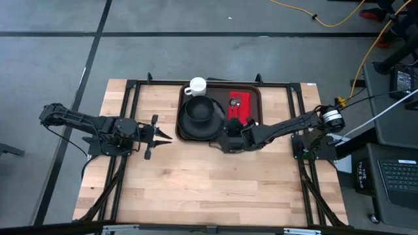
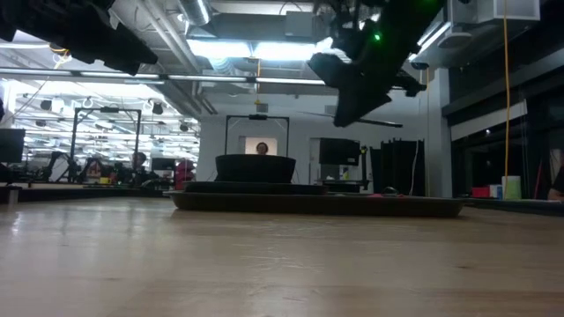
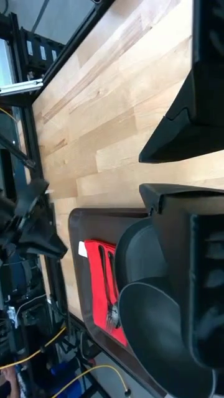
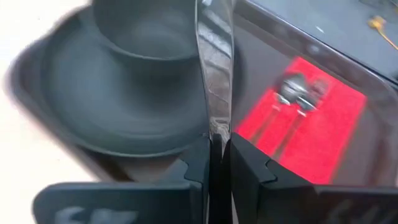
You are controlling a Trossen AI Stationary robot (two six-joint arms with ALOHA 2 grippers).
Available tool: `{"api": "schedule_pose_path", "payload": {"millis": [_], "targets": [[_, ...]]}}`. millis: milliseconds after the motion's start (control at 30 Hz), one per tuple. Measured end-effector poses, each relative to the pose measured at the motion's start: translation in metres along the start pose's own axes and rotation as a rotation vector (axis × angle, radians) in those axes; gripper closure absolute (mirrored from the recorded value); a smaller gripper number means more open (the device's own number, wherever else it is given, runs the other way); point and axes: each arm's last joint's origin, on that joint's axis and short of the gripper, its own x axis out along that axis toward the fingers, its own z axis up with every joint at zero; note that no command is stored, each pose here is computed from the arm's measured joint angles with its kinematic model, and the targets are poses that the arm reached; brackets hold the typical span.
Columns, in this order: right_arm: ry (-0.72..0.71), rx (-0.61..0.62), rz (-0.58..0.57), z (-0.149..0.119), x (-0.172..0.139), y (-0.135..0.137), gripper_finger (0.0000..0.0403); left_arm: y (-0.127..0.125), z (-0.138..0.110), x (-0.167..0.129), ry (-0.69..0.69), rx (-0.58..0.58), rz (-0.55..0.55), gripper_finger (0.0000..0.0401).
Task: Set up tray
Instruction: Put the black table knife on the red table napkin to the right of the black fork
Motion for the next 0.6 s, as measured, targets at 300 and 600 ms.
{"api": "schedule_pose_path", "payload": {"millis": [300, 600], "targets": [[0.107, 0.136, -0.138, 0.011, 0.020, -0.031, 0.0358, 0.000, 0.000, 0.000, 0.005, 0.001, 0.000, 0.0344], [0.207, 0.217, -0.168, 0.039, 0.046, -0.069, 0.0358, 0.000, 0.000, 0.000, 0.005, 0.001, 0.000, 0.0345]]}}
